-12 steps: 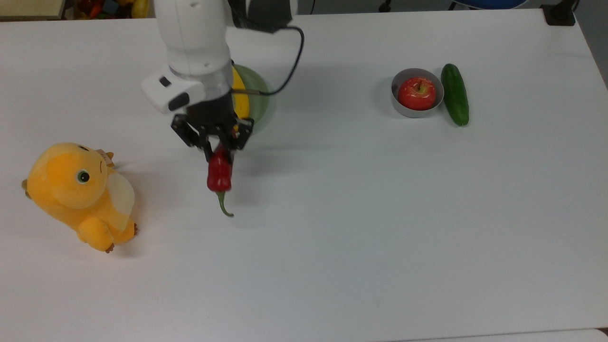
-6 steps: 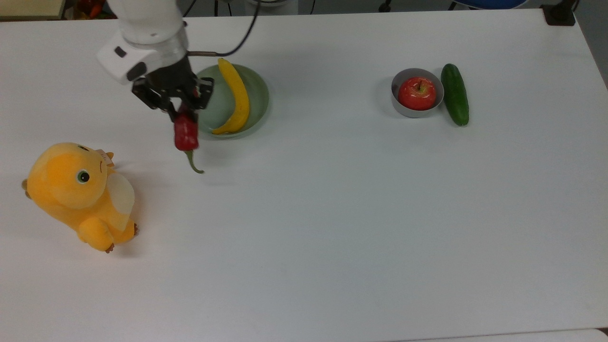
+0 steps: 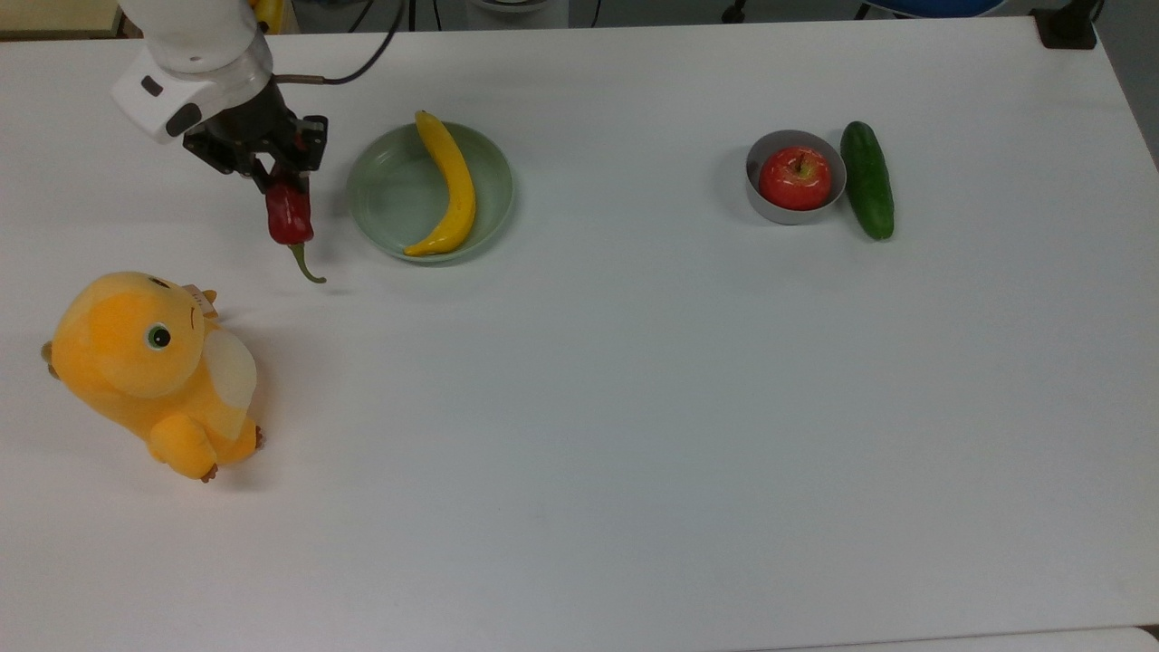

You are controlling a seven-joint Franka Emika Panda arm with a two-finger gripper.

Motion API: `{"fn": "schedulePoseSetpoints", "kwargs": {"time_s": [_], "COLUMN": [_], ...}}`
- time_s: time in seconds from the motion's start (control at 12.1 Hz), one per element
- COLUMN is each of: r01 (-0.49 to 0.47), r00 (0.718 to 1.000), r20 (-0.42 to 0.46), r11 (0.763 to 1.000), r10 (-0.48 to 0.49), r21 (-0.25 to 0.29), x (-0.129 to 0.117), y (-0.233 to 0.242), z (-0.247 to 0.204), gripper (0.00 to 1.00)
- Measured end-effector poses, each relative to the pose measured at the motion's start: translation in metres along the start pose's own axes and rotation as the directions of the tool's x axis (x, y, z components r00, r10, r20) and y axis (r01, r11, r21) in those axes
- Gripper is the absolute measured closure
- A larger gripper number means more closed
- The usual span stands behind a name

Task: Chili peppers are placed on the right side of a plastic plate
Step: 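Lift the chili and carry it beside the green plate's rim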

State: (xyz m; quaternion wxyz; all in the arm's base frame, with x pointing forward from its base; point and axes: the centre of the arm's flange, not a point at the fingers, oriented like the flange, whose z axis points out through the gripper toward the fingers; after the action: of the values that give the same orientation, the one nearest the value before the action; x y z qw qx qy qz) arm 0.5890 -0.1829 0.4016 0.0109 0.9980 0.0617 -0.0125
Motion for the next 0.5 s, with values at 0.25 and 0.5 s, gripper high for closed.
{"fn": "schedulePoseSetpoints", "kwargs": {"time_s": [0.25,0.5], "r01": [0.030,0.031], "r00": [0.998,0.995], "r20": [0.046,0.092], "r11": [0.999,0.998], "r10": [-0.031,-0.036], "r21": [0.022,0.053], "x": [-0.019,-0.031], "y": [0.015,0.020], "z": [0.017,0.025], "gripper": [0.63,0.63]}}
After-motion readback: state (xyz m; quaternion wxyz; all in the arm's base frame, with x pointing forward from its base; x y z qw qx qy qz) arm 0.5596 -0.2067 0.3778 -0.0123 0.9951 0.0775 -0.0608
